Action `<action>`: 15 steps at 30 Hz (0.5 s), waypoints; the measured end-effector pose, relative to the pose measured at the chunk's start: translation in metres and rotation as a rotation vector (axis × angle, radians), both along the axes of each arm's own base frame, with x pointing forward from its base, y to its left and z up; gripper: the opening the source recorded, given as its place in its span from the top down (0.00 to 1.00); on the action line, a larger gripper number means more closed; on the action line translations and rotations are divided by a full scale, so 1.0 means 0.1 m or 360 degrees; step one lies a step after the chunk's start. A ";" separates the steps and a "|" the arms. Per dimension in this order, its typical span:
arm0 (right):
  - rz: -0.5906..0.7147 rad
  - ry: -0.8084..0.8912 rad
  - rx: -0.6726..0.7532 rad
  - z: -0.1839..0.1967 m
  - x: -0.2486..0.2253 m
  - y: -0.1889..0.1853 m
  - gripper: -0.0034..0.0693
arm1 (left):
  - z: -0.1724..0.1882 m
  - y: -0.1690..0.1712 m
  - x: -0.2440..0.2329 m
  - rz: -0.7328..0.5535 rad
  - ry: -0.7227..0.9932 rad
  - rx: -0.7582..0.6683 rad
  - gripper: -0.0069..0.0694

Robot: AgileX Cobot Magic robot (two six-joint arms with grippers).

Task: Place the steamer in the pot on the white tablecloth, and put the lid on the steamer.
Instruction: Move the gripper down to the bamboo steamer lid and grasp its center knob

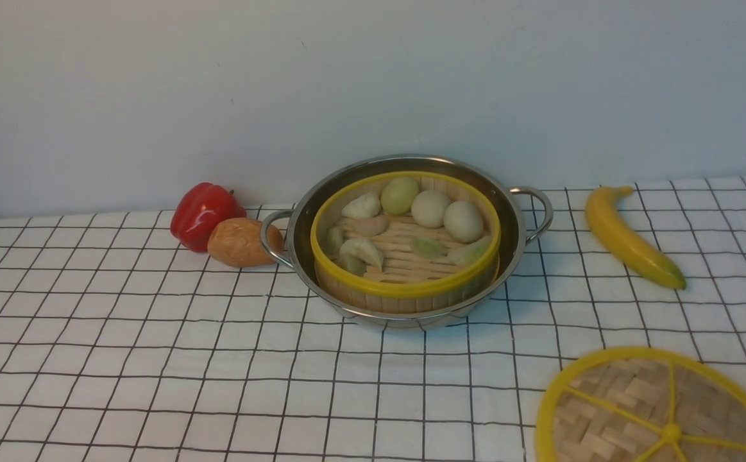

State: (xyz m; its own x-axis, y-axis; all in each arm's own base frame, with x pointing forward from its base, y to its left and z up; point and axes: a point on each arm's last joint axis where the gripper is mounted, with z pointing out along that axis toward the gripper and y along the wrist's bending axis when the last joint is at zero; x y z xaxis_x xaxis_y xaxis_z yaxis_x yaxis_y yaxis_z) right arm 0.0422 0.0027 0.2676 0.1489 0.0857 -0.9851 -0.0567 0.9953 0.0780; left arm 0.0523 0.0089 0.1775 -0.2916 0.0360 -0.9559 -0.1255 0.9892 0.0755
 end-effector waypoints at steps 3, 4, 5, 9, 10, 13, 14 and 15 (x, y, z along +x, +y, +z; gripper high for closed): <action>0.0049 -0.0004 0.0096 0.30 -0.06 0.01 0.62 | 0.00 0.00 0.00 0.0000 0.0000 0.0000 0.72; 0.0049 0.0010 0.0109 0.31 -0.06 0.02 0.62 | 0.00 0.00 0.00 0.0000 0.0000 0.0000 0.72; 0.0068 0.0057 0.0144 0.36 -0.03 0.03 0.62 | 0.00 0.00 0.00 0.0000 0.0000 0.0000 0.72; 0.0168 0.0418 0.0223 0.58 0.11 0.10 0.62 | 0.00 0.00 0.00 0.0000 0.0000 0.0000 0.71; 0.0190 0.0528 0.0225 0.61 0.15 0.11 0.62 | 0.00 0.00 0.00 0.0000 0.0000 0.0000 0.70; 0.0234 0.0695 0.0245 0.68 0.23 0.15 0.62 | 0.00 0.00 0.00 0.0000 0.0000 0.0000 0.70; 0.0258 0.0737 0.0273 0.71 0.25 0.16 0.62 | 0.00 0.00 0.00 0.0000 0.0000 0.0000 0.70; 0.0323 0.0861 0.0363 0.72 0.32 0.21 0.62 | 0.00 0.00 0.00 0.0000 0.0000 0.0000 0.70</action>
State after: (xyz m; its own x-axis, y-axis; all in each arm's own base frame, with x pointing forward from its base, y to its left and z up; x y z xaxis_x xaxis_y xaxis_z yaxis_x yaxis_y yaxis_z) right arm 0.0747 0.0238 0.3393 -0.4075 0.2770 -0.8702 -0.1360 0.9238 0.3578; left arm 0.0523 0.0089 0.1775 -0.2916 0.0360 -0.9559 -0.1255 0.9892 0.0755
